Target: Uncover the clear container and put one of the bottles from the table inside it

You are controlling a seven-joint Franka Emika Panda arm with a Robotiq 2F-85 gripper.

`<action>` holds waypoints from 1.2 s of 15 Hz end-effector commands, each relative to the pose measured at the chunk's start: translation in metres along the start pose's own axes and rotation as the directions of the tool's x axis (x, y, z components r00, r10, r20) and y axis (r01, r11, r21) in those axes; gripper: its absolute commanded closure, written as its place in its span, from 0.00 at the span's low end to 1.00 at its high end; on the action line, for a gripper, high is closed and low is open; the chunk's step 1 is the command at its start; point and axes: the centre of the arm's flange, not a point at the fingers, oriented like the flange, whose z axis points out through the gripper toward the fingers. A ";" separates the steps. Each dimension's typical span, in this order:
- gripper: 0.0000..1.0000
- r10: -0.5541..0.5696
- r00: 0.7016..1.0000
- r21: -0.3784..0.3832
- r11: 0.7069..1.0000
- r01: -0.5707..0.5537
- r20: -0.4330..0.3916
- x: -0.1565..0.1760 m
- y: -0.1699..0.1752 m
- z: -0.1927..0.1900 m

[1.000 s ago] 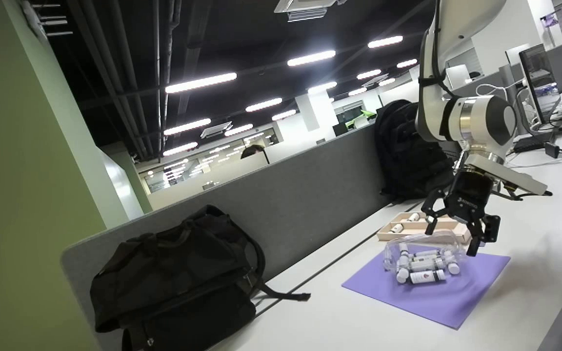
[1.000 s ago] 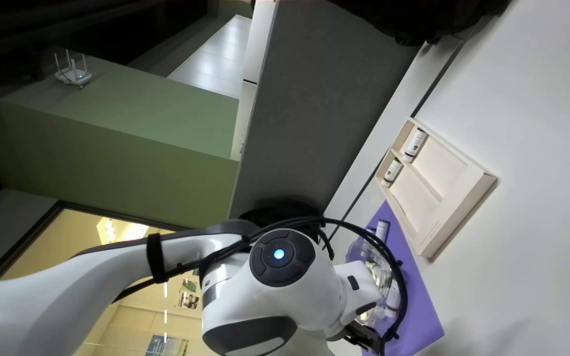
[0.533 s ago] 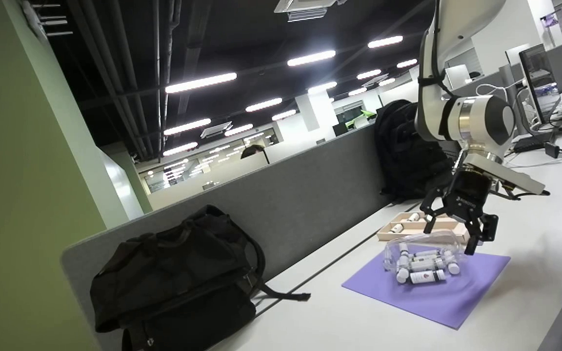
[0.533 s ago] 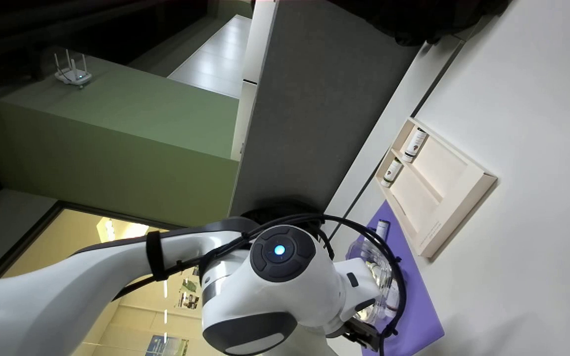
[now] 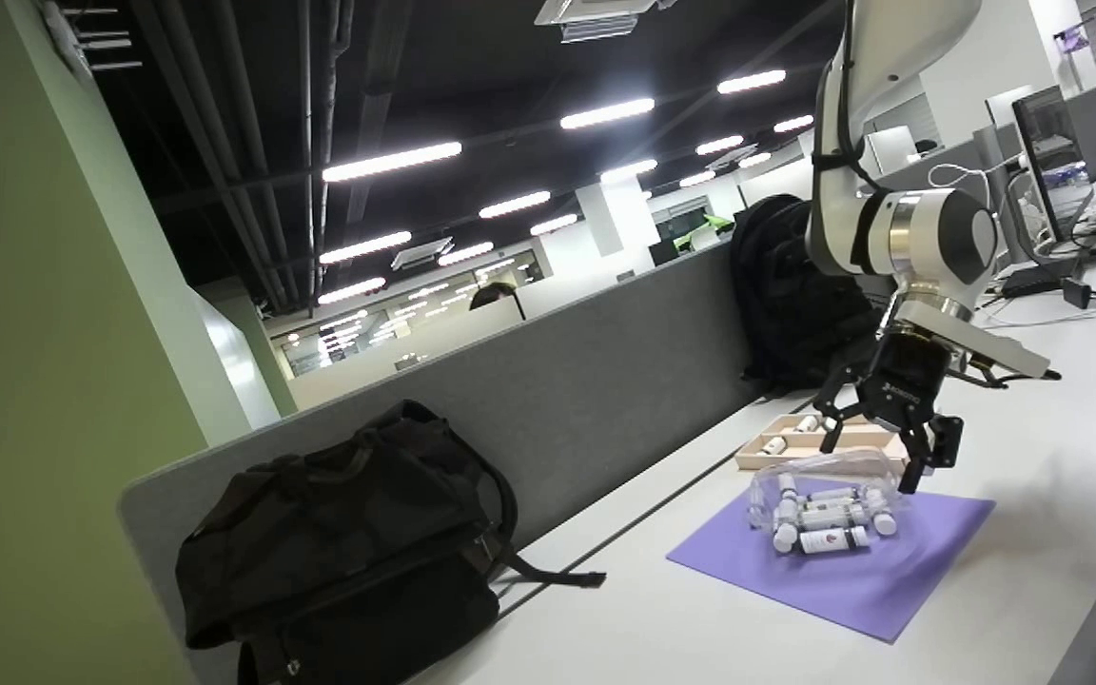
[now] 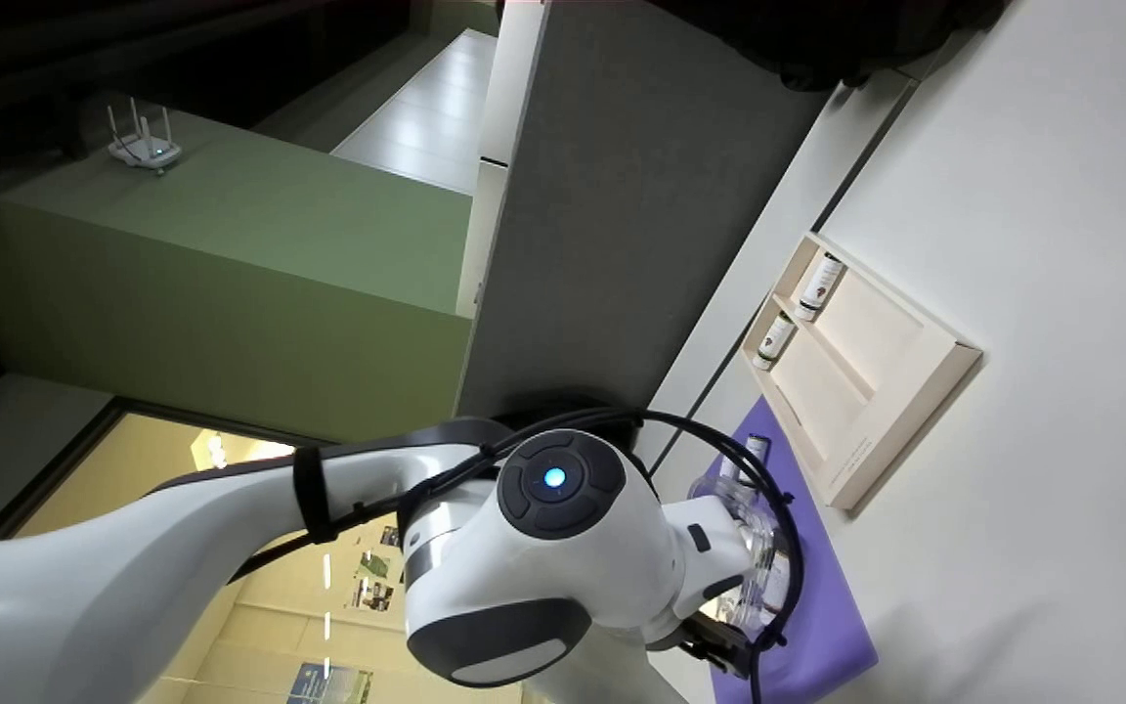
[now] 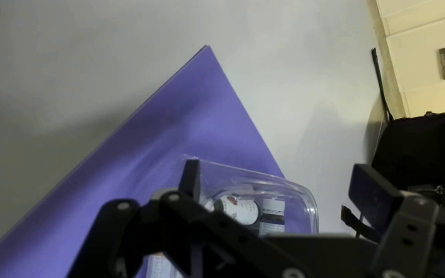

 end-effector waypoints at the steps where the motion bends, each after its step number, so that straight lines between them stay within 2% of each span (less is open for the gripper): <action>1: 0.00 0.059 0.998 -0.007 0.998 -0.059 0.022 0.011 -0.003 0.001; 7: 0.00 0.114 0.982 -0.024 0.993 -0.111 0.153 0.007 -0.004 0.006; 10: 0.00 0.119 0.976 -0.031 0.993 -0.115 0.184 0.004 -0.002 0.007; 12: 0.00 0.113 0.978 -0.027 0.994 -0.110 0.176 0.003 -0.001 0.007; 18: 0.00 0.108 0.991 -0.028 0.994 -0.106 0.084 0.011 -0.002 0.002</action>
